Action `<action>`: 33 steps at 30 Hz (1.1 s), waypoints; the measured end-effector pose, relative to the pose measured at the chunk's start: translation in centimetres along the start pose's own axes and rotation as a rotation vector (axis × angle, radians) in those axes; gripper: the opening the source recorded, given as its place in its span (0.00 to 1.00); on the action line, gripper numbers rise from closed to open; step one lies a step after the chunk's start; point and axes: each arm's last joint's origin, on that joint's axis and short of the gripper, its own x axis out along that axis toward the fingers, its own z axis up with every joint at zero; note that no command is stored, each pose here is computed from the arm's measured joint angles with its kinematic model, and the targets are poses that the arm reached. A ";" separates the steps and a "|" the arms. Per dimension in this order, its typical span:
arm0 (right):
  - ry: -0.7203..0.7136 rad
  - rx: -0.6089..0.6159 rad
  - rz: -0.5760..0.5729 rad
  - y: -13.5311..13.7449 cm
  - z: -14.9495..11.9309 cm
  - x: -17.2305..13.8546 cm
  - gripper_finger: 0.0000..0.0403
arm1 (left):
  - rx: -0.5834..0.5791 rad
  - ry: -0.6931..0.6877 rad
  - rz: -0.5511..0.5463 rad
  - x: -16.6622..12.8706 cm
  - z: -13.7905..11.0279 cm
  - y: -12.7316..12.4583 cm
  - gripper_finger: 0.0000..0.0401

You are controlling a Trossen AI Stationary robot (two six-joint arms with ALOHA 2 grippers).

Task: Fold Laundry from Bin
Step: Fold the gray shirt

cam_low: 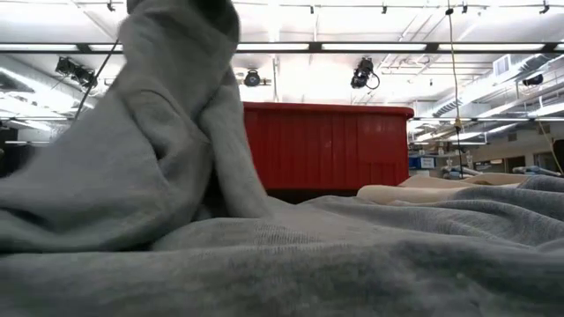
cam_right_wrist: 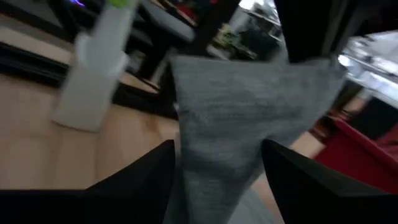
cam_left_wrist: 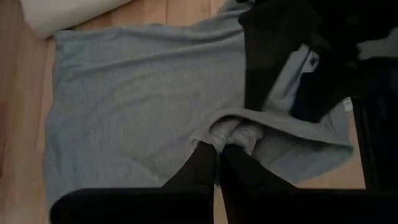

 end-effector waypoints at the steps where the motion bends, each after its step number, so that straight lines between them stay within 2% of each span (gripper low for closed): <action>1: 0.007 0.001 -0.021 0.0 -0.1 0.0 0.59 | -0.002 -0.008 -0.003 0.0 0.1 0.0 0.03; 5: 0.019 0.013 -0.037 0.0 -0.3 0.2 0.49 | 0.003 0.003 -0.001 0.0 0.0 -0.1 0.03; 10: 0.003 -0.003 -0.022 0.0 0.3 -0.6 0.20 | 0.034 0.012 -0.007 -0.1 -0.2 -0.3 0.03; 12: -0.006 -0.016 -0.012 0.0 0.6 -1.1 0.06 | 0.089 0.025 -0.033 -0.1 -0.3 -0.4 0.03; 13: -0.009 -0.017 -0.007 0.0 0.8 -1.4 0.04 | 0.120 0.038 -0.044 -0.1 -0.4 -0.4 0.03; 18: -0.008 -0.012 -0.017 -0.1 1.6 -3.0 0.04 | 0.184 0.112 -0.032 -0.2 -1.1 -0.1 0.08; 24: 0.039 -0.059 -0.074 0.6 1.2 -4.7 0.02 | 0.211 0.192 -0.005 0.1 -2.9 -1.5 0.36; 29: 0.073 -0.088 -0.142 0.9 0.7 -5.9 0.02 | 0.251 0.380 0.097 2.4 -6.6 -2.5 0.55; 33: 0.072 -0.084 -0.135 1.1 0.6 -6.2 0.02 | 0.229 0.508 0.146 6.0 -10.2 -2.7 0.59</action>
